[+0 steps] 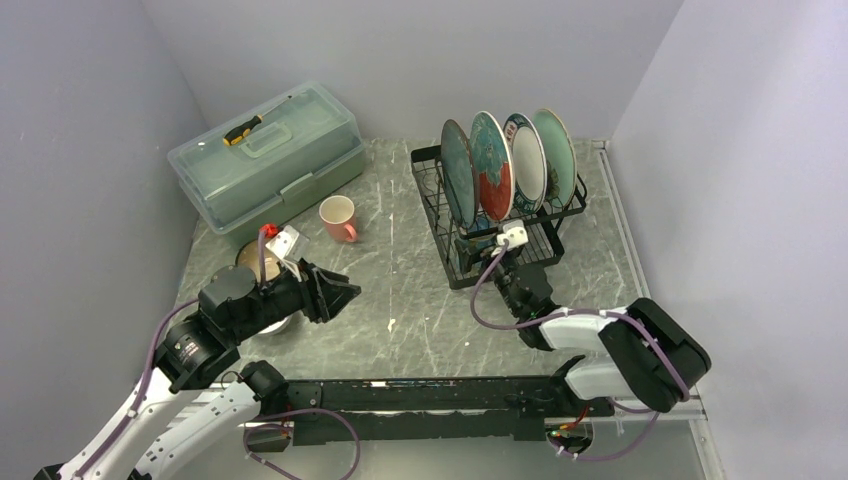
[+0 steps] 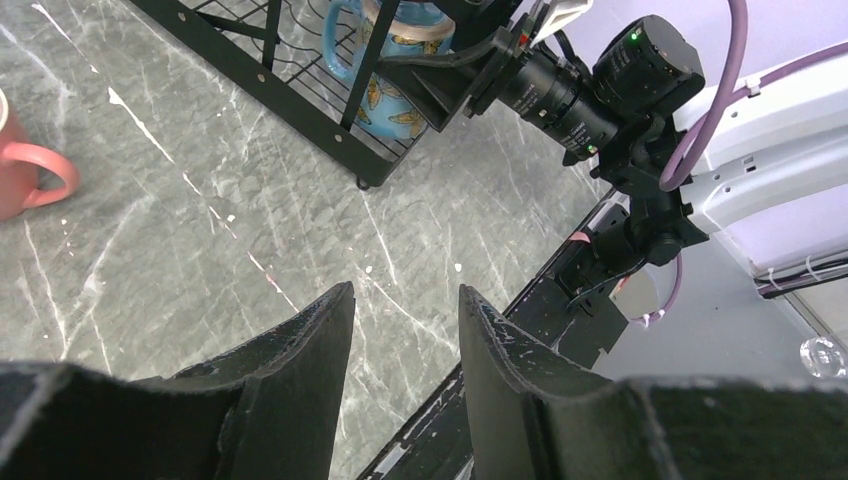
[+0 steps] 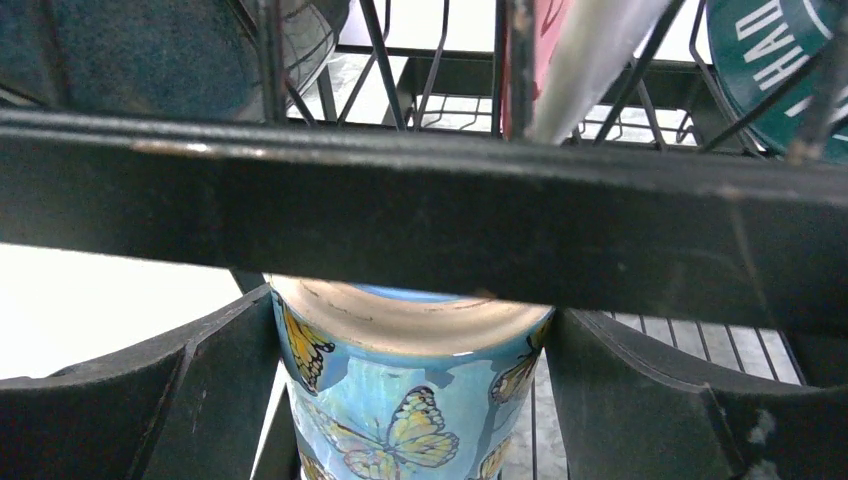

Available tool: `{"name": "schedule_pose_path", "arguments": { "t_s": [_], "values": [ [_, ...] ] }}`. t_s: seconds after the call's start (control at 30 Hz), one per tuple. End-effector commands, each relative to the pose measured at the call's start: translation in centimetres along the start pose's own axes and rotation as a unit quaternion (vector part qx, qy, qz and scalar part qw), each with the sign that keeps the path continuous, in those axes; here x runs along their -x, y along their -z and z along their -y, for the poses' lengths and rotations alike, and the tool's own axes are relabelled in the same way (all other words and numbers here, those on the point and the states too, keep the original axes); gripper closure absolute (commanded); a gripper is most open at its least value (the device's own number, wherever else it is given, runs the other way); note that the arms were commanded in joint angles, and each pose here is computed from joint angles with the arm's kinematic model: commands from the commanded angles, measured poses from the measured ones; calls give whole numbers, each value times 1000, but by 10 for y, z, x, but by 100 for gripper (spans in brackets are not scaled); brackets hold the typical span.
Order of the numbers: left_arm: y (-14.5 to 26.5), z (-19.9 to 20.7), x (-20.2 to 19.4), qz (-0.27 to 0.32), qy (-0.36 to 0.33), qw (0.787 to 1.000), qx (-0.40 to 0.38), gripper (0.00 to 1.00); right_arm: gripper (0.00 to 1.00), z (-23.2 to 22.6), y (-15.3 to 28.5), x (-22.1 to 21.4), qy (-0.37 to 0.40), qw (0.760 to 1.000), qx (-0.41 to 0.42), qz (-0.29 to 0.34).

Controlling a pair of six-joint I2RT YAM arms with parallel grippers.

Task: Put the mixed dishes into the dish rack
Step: Turn the cup upside down in the dish rack.

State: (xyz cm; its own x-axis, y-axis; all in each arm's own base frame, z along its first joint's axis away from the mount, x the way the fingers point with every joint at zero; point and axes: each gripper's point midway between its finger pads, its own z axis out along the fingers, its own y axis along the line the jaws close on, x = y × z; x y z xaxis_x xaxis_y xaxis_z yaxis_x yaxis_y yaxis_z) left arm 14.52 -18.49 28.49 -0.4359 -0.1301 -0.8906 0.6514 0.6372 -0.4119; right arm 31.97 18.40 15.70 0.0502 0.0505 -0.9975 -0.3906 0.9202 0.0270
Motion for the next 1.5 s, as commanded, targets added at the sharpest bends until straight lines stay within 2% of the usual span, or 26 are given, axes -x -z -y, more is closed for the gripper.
{"name": "schedule_pose_path", "arguments": {
  "t_s": [0.0,0.77,1.0,1.3,1.47],
  "values": [
    [6,6,16,22,-16,1000,-7,52,85,-5,-18,82,-40,989,5,144],
    [12,5,15,24,-21,999,-4,52,80,1,-8,38,-61,993,-7,102],
    [16,5,15,27,-19,999,-3,52,75,1,-4,24,-62,995,-6,76],
    [18,6,15,30,-18,999,-4,52,60,1,0,11,-64,997,-9,32],
    [20,7,15,28,-17,999,-5,51,47,-1,0,3,-68,998,-6,5]
  ]
}}
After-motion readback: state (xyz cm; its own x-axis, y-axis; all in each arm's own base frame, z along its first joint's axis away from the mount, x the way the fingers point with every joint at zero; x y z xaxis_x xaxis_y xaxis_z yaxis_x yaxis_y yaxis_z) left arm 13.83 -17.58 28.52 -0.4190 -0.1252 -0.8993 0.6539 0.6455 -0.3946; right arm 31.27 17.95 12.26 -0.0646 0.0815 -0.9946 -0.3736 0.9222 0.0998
